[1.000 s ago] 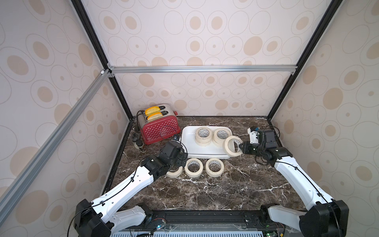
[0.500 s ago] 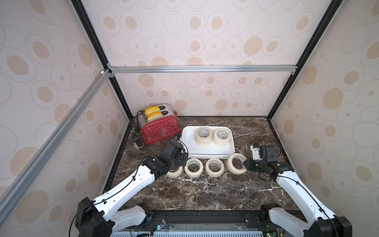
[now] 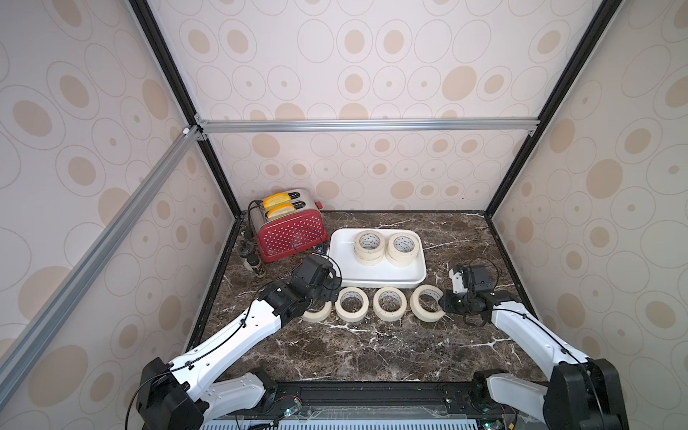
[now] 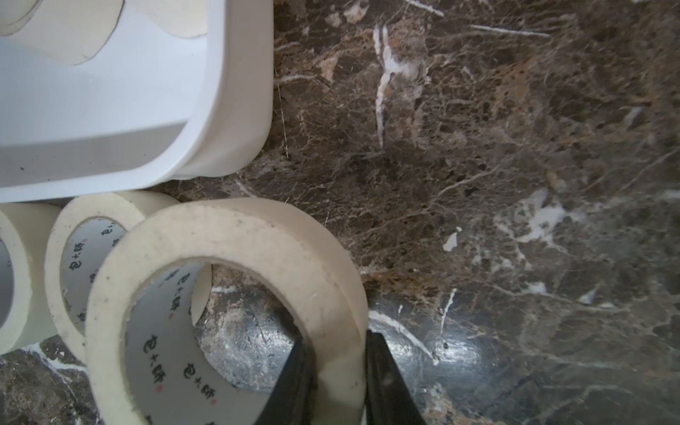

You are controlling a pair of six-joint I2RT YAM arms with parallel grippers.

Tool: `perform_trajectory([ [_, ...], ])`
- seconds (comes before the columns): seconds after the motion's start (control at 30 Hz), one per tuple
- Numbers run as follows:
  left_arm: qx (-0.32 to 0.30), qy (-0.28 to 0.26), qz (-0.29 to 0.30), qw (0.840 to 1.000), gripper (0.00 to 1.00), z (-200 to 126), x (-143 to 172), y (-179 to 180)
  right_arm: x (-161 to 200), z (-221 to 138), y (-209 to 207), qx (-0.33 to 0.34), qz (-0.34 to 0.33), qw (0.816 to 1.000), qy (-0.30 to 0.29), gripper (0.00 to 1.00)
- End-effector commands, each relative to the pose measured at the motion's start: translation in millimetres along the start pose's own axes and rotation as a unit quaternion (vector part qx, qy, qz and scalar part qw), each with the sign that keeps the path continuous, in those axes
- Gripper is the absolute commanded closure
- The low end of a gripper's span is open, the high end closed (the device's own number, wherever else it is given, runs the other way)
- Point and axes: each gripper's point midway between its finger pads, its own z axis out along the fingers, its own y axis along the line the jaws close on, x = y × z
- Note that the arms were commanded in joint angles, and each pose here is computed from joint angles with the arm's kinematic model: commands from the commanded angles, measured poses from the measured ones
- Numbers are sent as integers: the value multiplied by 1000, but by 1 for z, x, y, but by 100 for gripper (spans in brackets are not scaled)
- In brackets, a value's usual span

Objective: Take out the art tape in the storage box
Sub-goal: Place the art tape at the center of the board.

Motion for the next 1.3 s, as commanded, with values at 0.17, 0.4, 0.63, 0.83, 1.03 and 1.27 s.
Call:
perform_trajectory([
  [0.17,1,-16,3,1000,1,-5,-13,-2,-14,8,-4,11,-4,1000,-13,91],
  [0.4,0,-14,4,1000,1,-4,-13,-3,-16,15,-4,10,-4,1000,-2,91],
  [0.63,-1,-13,4,1000,1,-3,-12,-2,-16,24,-1,2,0,1000,5,91],
  [0.83,-3,-13,4,1000,1,-4,-12,-1,-16,29,0,-2,-1,1000,14,90],
  [1.03,-6,-15,3,1000,1,-4,-13,0,-17,32,0,-1,-1,1000,18,88],
  [1.27,-9,-16,-1,1000,1,-3,-15,0,-19,30,-1,2,-6,1000,18,74],
])
